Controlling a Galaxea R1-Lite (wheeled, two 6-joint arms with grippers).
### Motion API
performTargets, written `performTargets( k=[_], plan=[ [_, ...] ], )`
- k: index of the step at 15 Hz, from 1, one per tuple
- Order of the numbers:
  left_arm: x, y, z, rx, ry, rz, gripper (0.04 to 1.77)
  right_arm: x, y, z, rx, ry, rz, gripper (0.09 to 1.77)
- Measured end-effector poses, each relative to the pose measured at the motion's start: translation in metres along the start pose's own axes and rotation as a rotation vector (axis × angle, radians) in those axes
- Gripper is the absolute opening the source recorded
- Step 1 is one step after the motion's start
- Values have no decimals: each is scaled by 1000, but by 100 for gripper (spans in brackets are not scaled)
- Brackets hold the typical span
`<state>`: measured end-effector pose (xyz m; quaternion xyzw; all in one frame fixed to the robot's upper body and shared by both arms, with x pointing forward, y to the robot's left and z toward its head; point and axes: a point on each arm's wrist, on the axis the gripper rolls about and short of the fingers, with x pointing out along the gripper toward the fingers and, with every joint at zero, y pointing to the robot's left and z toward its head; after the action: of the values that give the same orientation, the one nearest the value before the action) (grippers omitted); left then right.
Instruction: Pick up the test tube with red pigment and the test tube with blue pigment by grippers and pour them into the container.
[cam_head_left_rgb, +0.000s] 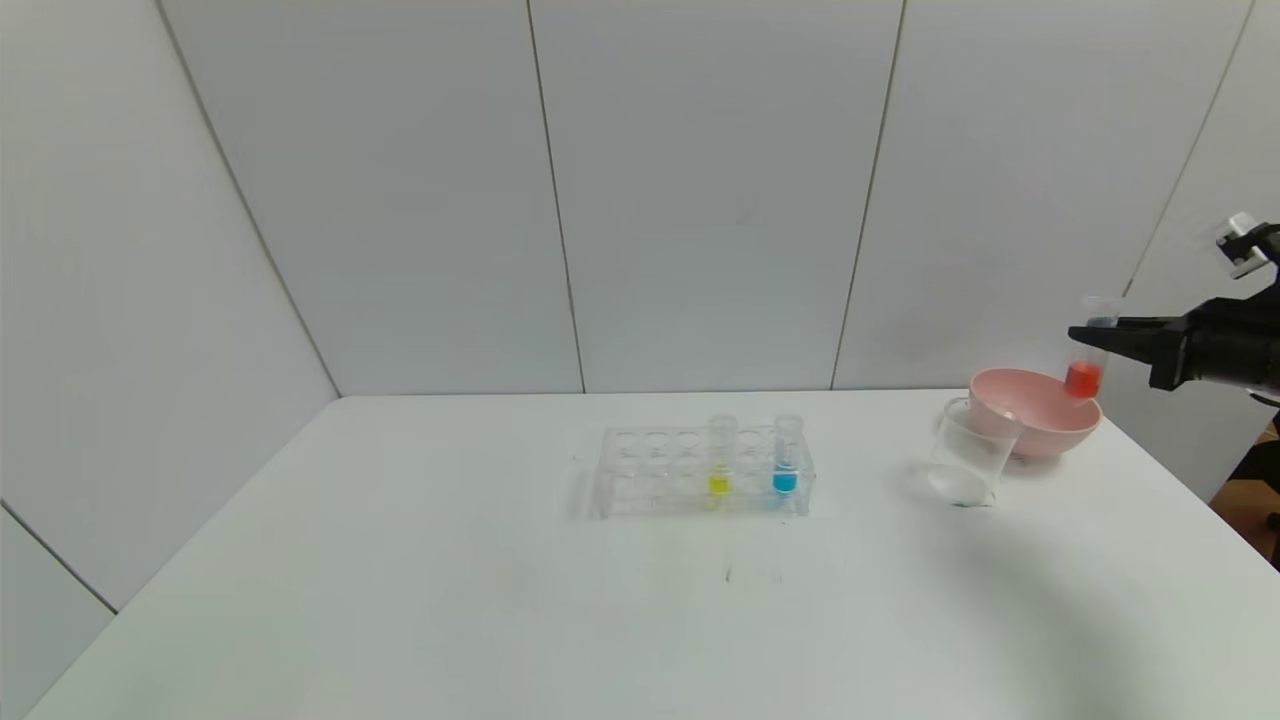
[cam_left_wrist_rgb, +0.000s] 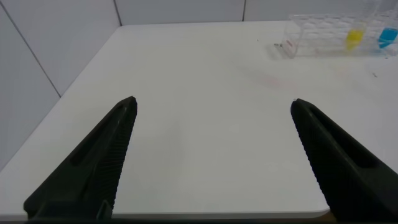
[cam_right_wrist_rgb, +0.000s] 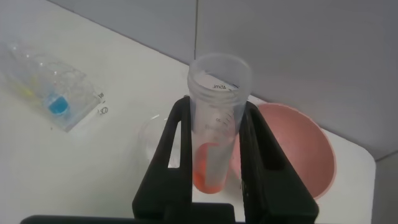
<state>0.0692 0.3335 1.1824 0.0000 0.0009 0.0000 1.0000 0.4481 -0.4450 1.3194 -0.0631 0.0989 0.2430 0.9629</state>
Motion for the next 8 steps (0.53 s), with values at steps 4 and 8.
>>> performTargets(
  k=[4,8],
  plan=[
    [0,0,0,0,0,0,176,18,-11,-4,-99,106,11,50],
    [0,0,0,0,0,0,176,28,-6,3,-165,228,60,50]
  ],
)
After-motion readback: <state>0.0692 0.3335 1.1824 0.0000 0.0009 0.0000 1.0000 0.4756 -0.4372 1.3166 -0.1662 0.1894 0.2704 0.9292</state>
